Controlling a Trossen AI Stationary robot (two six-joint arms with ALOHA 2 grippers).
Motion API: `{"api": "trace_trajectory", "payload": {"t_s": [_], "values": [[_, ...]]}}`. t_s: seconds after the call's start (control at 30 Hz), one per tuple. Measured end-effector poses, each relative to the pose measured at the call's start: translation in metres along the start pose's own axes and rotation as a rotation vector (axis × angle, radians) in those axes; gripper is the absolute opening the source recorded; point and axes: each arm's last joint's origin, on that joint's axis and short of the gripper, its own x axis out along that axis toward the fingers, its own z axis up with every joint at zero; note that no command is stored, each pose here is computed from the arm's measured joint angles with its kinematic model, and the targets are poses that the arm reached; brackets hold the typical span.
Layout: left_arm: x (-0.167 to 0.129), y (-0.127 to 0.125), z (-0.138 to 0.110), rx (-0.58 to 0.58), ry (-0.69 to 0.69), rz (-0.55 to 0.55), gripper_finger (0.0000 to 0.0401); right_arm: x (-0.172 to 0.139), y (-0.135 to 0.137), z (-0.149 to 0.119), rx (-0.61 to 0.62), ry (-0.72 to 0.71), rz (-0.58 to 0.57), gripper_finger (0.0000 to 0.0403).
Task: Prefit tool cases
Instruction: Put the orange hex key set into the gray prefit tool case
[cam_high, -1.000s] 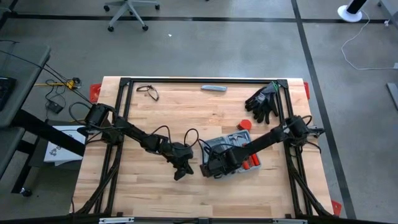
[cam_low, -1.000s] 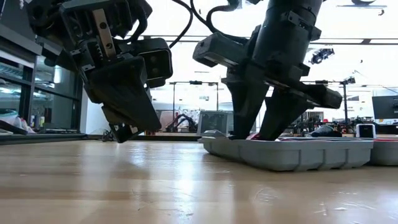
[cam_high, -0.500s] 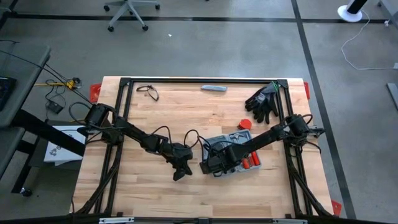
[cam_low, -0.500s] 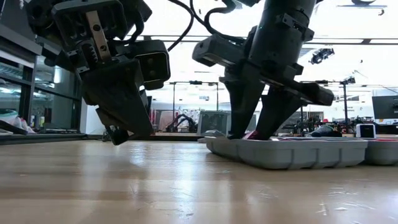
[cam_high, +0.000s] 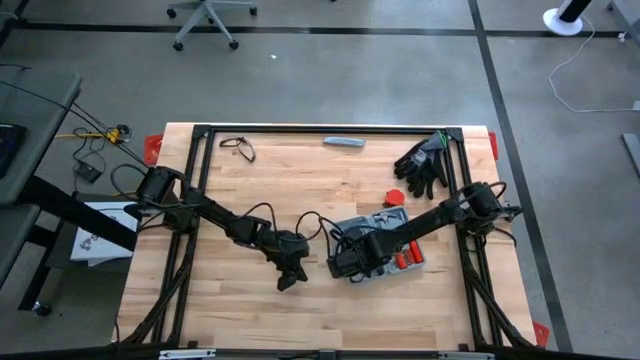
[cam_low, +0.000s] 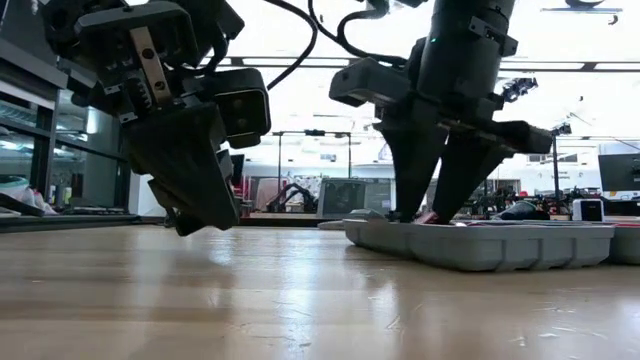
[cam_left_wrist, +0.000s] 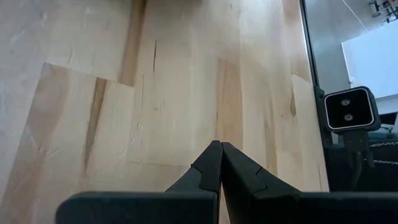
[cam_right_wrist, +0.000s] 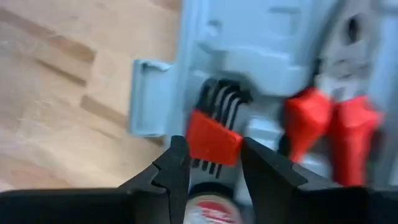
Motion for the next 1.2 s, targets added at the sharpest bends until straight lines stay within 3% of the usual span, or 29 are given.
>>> {"api": "trace_trajectory", "payload": {"t_s": [0.13, 0.57, 0.63, 0.83, 1.2], "values": [[0.0, 0.0, 0.0, 0.002, 0.0, 0.0, 0.0, 0.0, -0.008, 0.002, -0.012, 0.016, -0.074, 0.0136], [0.0, 0.0, -0.001, 0.003, 0.024, -0.013, 0.0, -0.01, -0.005, 0.005, 0.016, -0.048, -0.024, 0.0131], [0.0, 0.0, -0.002, 0.004, 0.029, -0.019, 0.0, -0.01, -0.005, 0.005, 0.017, -0.04, -0.024, 0.0114], [0.0, 0.0, -0.002, 0.02, 0.038, -0.025, 0.0, -0.009, -0.005, 0.006, 0.002, -0.043, -0.025, 0.001], [-0.001, 0.002, -0.004, 0.02, 0.077, -0.023, 0.0, -0.006, -0.003, 0.019, 0.002, -0.036, 0.009, 0.0001]]}}
